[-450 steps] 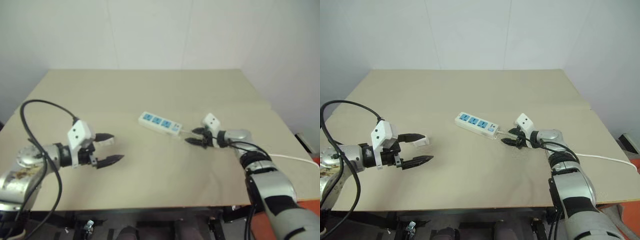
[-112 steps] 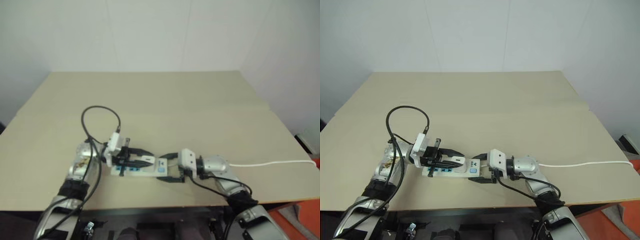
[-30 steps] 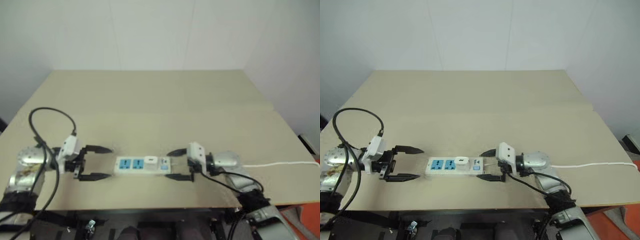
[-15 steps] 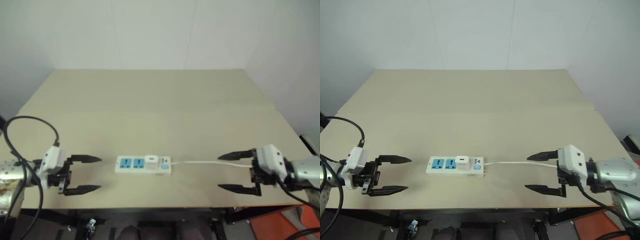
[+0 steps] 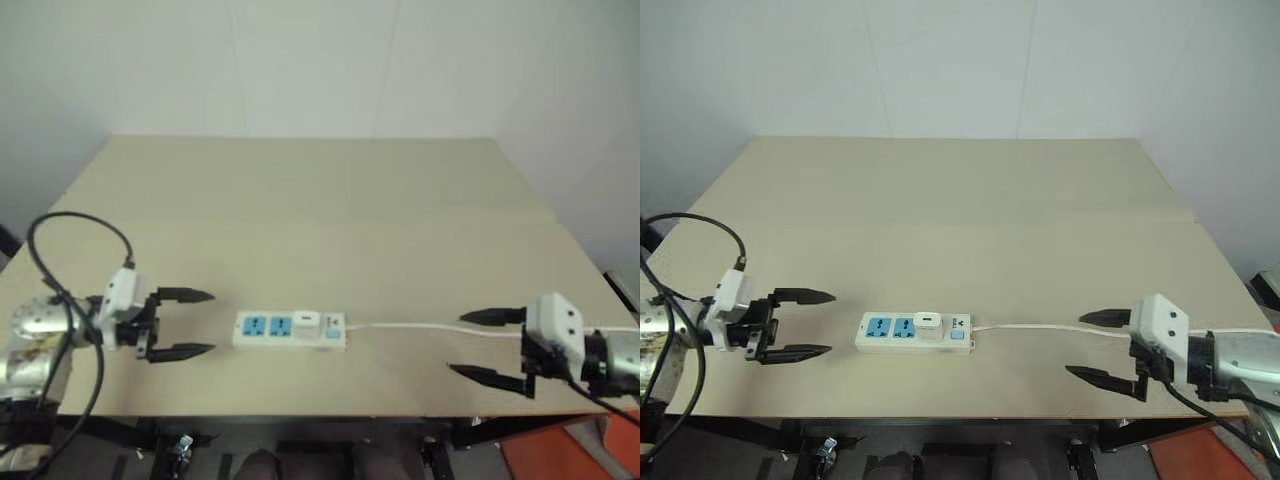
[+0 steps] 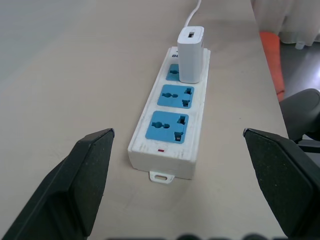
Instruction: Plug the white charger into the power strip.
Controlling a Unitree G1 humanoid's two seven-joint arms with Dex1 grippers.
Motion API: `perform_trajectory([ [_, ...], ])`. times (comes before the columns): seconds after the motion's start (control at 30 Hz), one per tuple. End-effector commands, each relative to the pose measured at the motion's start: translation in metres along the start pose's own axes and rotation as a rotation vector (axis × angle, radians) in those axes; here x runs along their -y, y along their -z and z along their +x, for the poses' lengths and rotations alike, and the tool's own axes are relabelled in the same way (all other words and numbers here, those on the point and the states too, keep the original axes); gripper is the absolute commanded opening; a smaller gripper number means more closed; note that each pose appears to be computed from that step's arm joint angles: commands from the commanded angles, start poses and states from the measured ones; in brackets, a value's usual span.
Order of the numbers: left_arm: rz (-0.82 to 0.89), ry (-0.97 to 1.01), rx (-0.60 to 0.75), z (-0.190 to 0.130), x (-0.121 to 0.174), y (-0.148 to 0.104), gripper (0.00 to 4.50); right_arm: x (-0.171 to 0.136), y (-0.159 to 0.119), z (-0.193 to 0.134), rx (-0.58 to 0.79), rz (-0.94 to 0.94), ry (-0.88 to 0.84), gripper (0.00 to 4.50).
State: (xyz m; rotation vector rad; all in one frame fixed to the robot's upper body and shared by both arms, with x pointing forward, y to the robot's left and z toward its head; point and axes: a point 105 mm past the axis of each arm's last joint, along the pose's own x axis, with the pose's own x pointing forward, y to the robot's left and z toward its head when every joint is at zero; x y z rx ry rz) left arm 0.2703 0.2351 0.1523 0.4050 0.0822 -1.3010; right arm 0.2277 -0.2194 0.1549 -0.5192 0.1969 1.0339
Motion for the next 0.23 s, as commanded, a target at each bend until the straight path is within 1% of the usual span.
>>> perform_trajectory([
  [0.03, 0.035, 0.006, 0.002, -0.0026, -0.0062, -0.0066, 4.5, 0.0057, -0.0118, -0.0043, 0.011, -0.053, 0.062, 4.46],
  [0.23, 0.051, 0.019, 0.001, 0.0067, -0.0112, -0.0038, 4.5, 0.0058, -0.0084, -0.0081, 0.0, -0.053, 0.079, 4.46],
])
